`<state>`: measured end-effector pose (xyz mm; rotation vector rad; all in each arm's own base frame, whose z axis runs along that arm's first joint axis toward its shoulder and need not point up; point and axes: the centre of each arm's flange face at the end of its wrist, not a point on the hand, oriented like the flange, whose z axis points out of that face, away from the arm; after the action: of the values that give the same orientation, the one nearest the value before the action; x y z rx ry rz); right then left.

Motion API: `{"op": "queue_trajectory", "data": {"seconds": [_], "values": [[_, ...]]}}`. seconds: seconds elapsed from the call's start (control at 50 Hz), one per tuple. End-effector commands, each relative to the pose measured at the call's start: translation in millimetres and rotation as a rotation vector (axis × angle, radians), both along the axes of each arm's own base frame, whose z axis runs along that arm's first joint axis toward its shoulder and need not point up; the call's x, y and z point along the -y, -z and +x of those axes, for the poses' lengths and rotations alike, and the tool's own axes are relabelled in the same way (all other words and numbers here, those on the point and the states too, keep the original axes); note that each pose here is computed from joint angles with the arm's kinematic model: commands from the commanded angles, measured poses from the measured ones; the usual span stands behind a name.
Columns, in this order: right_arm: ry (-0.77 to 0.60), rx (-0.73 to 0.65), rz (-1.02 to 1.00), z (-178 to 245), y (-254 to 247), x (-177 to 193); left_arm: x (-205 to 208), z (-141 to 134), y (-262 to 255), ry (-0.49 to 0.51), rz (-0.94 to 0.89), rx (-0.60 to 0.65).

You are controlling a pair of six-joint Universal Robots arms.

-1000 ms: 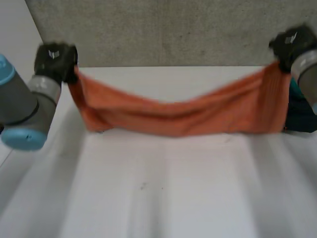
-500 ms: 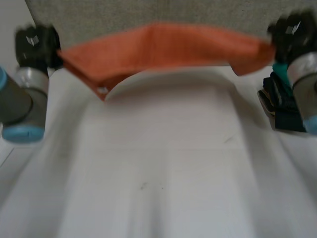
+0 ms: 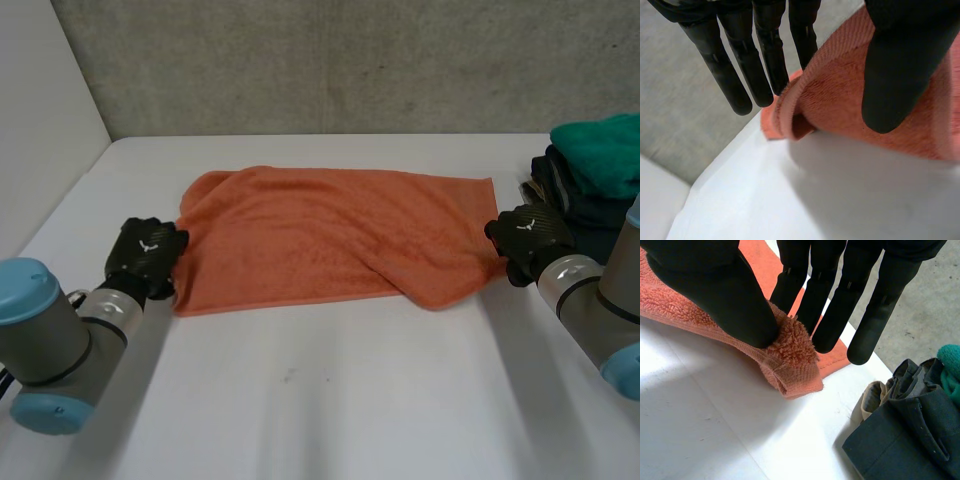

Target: Fold the laundry.

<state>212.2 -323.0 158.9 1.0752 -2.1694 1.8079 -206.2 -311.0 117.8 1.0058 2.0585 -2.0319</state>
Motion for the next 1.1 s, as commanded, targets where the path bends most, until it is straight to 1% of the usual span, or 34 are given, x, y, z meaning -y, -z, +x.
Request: {"op": "queue_trajectory", "data": {"seconds": [0.02, 0.12, 0.18, 0.24, 0.3, 0.38, 0.46, 0.66, 0.84, 0.9, 0.96, 0.98, 1.0, 1.04, 1.1], "values": [[-0.002, 0.0, 0.014, -0.4, 3.2, -3.2, -10.9, 1.3, -1.2, 0.1, -0.04, 0.08], [0.001, -0.002, 0.02, -1.2, 4.6, -3.6, -12.1, 1.2, -0.8, 0.12, -0.104, 0.134], [0.0, -0.001, 0.022, -1.2, 5.2, -4.2, -9.4, 4.0, -0.5, 0.115, -0.13, 0.159], [0.001, -0.002, 0.023, -1.3, 5.3, -4.3, -8.1, 4.8, -0.2, 0.122, -0.141, 0.17], [0.002, -0.005, 0.022, -1.5, 5.3, -4.3, -8.3, 4.0, 1.6, 0.163, -0.144, 0.173], [0.003, -0.008, 0.021, -2.0, 5.3, -3.9, -13.3, 1.7, 5.9, 0.242, -0.133, 0.164], [0.001, -0.009, 0.019, -1.4, 5.0, -3.9, -13.1, 3.1, 6.1, 0.274, -0.135, 0.161], [-0.002, -0.013, 0.026, -0.8, 8.3, -3.8, -9.4, 7.2, 9.1, 0.274, -0.163, 0.235], [0.005, -0.019, 0.014, -1.5, 3.8, -0.8, -14.7, 6.4, 22.4, 0.292, -0.114, 0.262], [0.002, -0.031, 0.015, -1.4, -2.7, -0.2, -13.8, 7.0, 12.4, 0.278, -0.129, 0.266], [-0.008, -0.065, 0.036, -1.4, -8.5, -2.5, -12.4, 8.4, -21.4, 0.246, -0.197, 0.264], [-0.017, -0.101, 0.042, -2.4, -19.6, -5.9, -12.8, 9.2, -27.7, 0.236, -0.206, 0.265], [-0.022, -0.12, 0.04, -3.0, -28.1, -8.4, -14.3, 12.3, -43.7, 0.199, -0.221, 0.262], [-0.046, -0.189, 0.043, -5.7, -51.3, -19.6, -16.0, 15.4, -55.6, 0.16, -0.22, 0.254], [-0.07, -0.267, 0.076, -10.8, -64.1, -31.8, -22.9, 24.7, -80.1, 0.063, -0.19, 0.217]]}}
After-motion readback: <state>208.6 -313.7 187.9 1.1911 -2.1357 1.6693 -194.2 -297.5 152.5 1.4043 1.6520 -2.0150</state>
